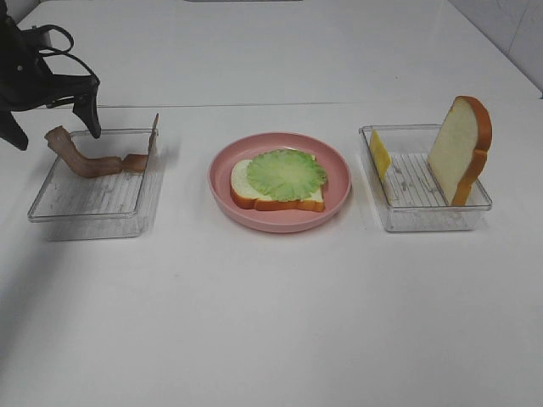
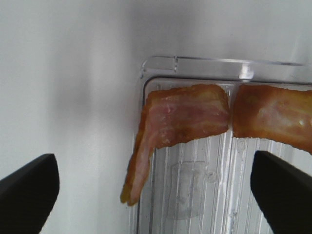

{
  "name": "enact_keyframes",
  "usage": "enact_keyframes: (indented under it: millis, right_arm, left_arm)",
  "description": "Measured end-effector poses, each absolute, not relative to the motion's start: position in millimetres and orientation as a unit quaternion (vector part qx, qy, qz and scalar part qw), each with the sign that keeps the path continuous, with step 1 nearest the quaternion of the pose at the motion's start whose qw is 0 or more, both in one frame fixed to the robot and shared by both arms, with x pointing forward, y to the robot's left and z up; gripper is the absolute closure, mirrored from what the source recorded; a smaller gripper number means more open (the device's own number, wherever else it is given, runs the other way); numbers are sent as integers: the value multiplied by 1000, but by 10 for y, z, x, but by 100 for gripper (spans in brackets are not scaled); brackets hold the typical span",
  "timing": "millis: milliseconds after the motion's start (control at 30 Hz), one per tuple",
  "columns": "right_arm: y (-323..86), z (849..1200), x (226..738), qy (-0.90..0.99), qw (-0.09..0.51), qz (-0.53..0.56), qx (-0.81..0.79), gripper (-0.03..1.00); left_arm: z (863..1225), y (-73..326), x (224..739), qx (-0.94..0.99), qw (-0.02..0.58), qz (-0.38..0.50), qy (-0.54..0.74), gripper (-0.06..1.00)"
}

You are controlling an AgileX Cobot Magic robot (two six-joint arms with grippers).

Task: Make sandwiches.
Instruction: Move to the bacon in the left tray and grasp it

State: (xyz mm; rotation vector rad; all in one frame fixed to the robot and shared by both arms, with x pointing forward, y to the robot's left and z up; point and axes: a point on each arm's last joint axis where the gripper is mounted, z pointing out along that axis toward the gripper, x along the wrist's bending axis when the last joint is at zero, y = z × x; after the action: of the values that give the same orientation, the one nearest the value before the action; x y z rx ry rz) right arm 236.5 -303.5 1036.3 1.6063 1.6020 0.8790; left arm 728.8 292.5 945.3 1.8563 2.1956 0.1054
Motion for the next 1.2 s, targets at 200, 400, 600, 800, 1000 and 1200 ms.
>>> enact_keyframes:
  millis: [200,400,600,800,1000,1200]
  right_arm:
    - [-3035,10363,2365,618,347,339,619,-2]
    - [-3035,10363,2365,618,347,339,619,-2]
    - [-3035,10363,2365,618,347,339,619,-2]
    - [-3035,10363,2365,618,347,339,619,-2]
    - [-3035,10363,2365,618,347,339,619,-2]
    - [-3035,10363,2365,618,347,339,619,-2]
  left_arm:
    - [9397,2928,7343,638,146,51,755,-4]
    - [9399,2929,7350,637,149,54,754,4]
    - [9399,2929,7350,637,149,54,754,21]
    - [9399,2929,7350,637,149,54,754,37]
    - [9397,2934,7346,639,145,55,754,44]
    - [9386,2937,7344,638,142,54,755,45]
